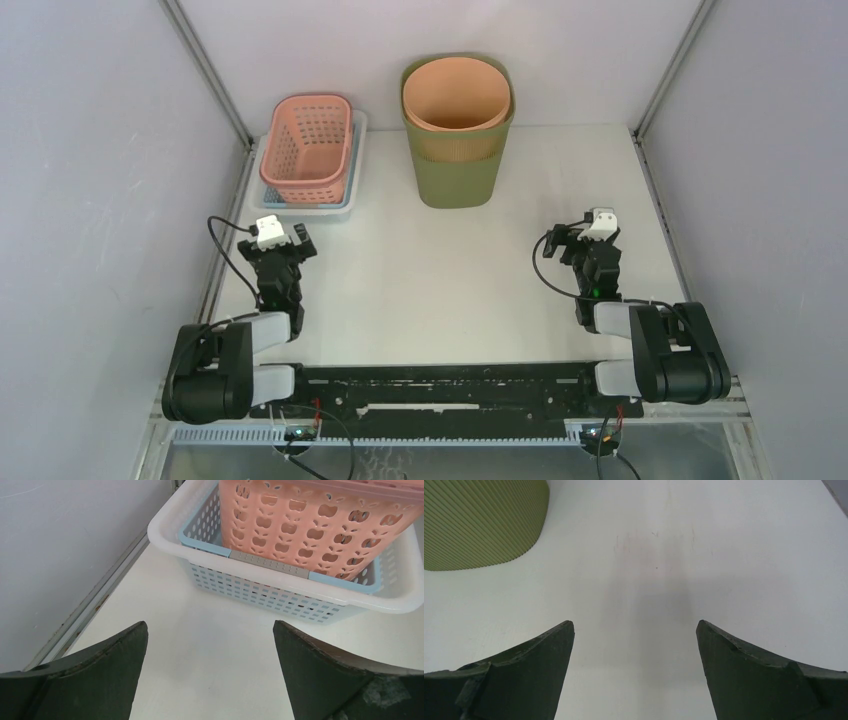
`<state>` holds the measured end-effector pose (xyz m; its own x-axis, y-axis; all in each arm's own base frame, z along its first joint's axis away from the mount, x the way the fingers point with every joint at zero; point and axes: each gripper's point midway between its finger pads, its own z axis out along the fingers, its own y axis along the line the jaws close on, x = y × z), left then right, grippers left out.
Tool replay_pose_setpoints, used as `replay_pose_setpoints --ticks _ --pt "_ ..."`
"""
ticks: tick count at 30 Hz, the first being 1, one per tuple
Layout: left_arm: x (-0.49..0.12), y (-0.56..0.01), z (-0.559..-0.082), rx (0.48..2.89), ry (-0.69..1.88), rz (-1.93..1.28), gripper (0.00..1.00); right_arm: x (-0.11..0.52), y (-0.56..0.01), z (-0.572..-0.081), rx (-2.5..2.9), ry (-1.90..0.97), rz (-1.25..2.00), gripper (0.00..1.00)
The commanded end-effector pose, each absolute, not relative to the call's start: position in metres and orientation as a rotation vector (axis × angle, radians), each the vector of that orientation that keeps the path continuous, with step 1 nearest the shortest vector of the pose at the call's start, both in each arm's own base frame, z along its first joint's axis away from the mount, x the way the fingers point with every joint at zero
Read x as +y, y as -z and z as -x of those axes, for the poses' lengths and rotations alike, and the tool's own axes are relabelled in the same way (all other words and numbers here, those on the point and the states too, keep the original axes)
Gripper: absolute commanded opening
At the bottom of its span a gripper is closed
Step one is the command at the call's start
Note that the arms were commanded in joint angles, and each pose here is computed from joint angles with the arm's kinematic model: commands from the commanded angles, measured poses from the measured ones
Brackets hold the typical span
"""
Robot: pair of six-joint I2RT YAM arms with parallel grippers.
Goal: Turn the large container upside down
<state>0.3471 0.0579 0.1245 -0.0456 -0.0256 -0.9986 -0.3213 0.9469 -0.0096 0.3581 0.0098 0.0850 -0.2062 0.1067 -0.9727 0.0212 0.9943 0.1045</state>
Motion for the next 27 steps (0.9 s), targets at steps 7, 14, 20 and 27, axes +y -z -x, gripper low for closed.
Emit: replay_pose_setpoints --ticks 7,14,20,27 --pt "0.058 -0.133 -0.348 1.568 -0.25 0.267 1.0 0.008 -0.096 -0.366 1.744 -0.076 -0.099 1.0" --pt "0.058 -0.133 -0.348 1.569 -0.25 0.268 1.0 0.008 -0.096 -0.365 1.744 -0.076 -0.098 1.0" --pt "0.044 -0.134 -0.347 1.565 -0.208 0.173 1.0 0.01 -0.098 -0.363 1.728 -0.062 -0.087 1.0" --pt "0.032 -0.146 -0.342 1.542 -0.184 0.098 1.0 0.025 -0.127 -0.341 1.623 0.011 -0.012 1.0"
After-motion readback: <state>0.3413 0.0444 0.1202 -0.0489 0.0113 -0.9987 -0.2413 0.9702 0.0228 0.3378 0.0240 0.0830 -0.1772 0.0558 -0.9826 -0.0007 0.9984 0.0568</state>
